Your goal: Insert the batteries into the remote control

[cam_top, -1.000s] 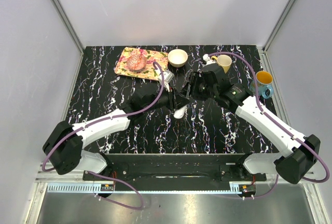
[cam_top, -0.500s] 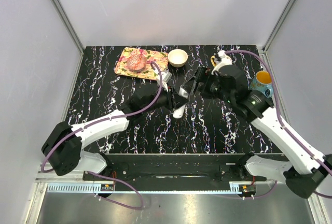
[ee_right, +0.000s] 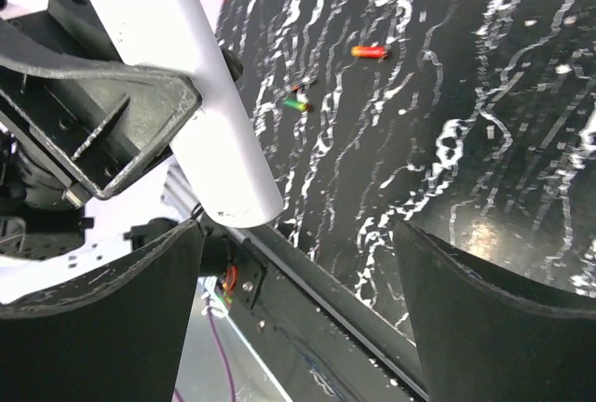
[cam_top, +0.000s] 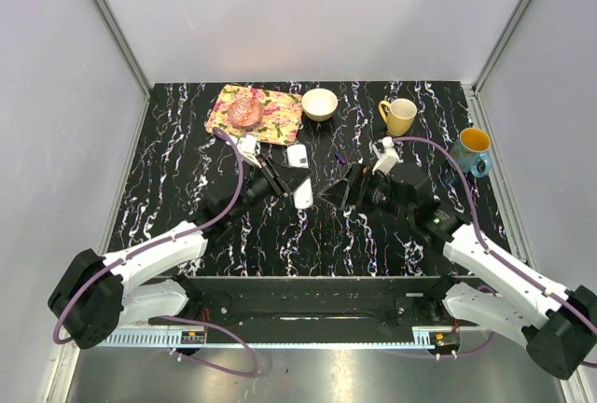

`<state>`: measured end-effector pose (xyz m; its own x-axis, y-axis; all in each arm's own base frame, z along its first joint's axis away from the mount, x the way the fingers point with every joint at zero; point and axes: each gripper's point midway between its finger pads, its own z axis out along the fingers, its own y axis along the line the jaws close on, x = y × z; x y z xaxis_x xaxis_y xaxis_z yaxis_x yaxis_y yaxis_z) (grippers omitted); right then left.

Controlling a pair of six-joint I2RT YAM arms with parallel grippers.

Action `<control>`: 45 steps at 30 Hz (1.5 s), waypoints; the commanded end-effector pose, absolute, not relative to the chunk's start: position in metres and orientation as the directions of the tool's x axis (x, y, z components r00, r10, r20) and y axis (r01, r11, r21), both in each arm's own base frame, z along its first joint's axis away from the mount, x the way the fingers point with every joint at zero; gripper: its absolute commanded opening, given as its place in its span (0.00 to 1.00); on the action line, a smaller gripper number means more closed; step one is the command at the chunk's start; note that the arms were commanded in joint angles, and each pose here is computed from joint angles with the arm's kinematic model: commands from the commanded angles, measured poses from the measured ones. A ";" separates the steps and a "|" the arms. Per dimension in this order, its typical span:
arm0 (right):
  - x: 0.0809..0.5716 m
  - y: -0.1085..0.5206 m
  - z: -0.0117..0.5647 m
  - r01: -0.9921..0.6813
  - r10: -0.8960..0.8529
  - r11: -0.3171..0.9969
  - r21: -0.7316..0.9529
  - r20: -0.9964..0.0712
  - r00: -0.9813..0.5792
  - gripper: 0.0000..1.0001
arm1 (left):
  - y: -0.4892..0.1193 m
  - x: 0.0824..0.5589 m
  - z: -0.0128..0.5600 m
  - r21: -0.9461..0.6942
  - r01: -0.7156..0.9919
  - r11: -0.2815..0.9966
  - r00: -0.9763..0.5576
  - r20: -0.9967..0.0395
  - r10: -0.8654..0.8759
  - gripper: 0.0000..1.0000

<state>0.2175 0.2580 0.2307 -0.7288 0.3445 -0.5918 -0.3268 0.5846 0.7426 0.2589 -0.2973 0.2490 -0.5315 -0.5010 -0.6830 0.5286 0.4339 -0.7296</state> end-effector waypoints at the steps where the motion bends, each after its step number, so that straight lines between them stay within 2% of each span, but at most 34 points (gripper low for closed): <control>1: 0.213 0.288 0.276 -0.488 0.342 0.401 0.775 -0.621 -0.705 0.90 | -0.287 0.255 0.310 -0.759 0.589 0.279 -0.459 -0.598 -0.656 0.00; 9: 0.203 0.307 0.291 -0.576 0.305 0.256 0.776 -0.630 -0.714 0.84 | -0.293 0.237 0.320 -0.788 0.603 0.125 -0.541 -0.519 -0.662 0.00; 13: 0.202 0.317 0.290 -0.588 0.280 0.206 0.782 -0.623 -0.730 0.73 | -0.296 0.233 0.322 -0.794 0.604 0.074 -0.568 -0.494 -0.658 0.00; 16: 0.202 0.322 0.287 -0.583 0.258 0.189 0.791 -0.612 -0.747 0.64 | -0.297 0.230 0.326 -0.792 0.610 0.041 -0.580 -0.480 -0.658 0.00; 19: 0.199 0.324 0.287 -0.585 0.246 0.171 0.792 -0.610 -0.754 0.47 | -0.296 0.229 0.329 -0.788 0.615 0.036 -0.575 -0.480 -0.662 0.00; 20: 0.198 0.324 0.287 -0.591 0.239 0.163 0.790 -0.613 -0.753 0.36 | -0.296 0.228 0.330 -0.784 0.620 0.037 -0.574 -0.485 -0.660 0.00; 21: 0.197 0.324 0.288 -0.593 0.236 0.159 0.789 -0.614 -0.753 0.31 | -0.296 0.228 0.330 -0.784 0.619 0.045 -0.574 -0.490 -0.656 0.00; 22: 0.196 0.324 0.289 -0.598 0.232 0.155 0.786 -0.618 -0.751 0.25 | -0.297 0.228 0.330 -0.781 0.623 0.049 -0.573 -0.498 -0.650 0.09; 23: 0.193 0.324 0.289 -0.604 0.218 0.145 0.784 -0.620 -0.753 0.17 | -0.296 0.227 0.332 -0.769 0.637 0.061 -0.561 -0.516 -0.648 0.22; 24: 0.190 0.324 0.290 -0.610 0.207 0.137 0.780 -0.625 -0.753 0.00 | -0.298 0.226 0.328 -0.770 0.634 0.075 -0.568 -0.528 -0.631 0.50; 26: 0.184 0.324 0.290 -0.623 0.170 0.131 0.771 -0.636 -0.752 0.00 | -0.297 0.225 0.330 -0.755 0.649 0.090 -0.557 -0.552 -0.620 0.62; 29: 0.174 0.322 0.286 -0.640 0.104 0.129 0.757 -0.653 -0.751 0.00 | -0.297 0.223 0.331 -0.738 0.667 0.106 -0.553 -0.585 -0.593 0.70; 34: 0.165 0.319 0.283 -0.666 0.040 0.132 0.734 -0.675 -0.737 0.00 | -0.296 0.223 0.331 -0.721 0.685 0.106 -0.565 -0.617 -0.547 0.69; 41: 0.158 0.315 0.291 -0.689 0.025 0.102 0.718 -0.694 -0.720 0.00 | -0.291 0.212 0.325 -0.711 0.701 0.060 -0.593 -0.627 -0.504 0.55; 45: 0.156 0.314 0.292 -0.690 0.022 0.094 0.717 -0.695 -0.719 0.00 | -0.292 0.205 0.322 -0.707 0.707 0.033 -0.612 -0.635 -0.471 0.60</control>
<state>0.1625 0.3148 0.2587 -0.7821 0.0110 -0.6230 -0.6125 0.1701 0.7720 0.2247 -0.2935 0.3014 -0.6266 -0.5004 -0.5974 0.6337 0.1191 -0.7644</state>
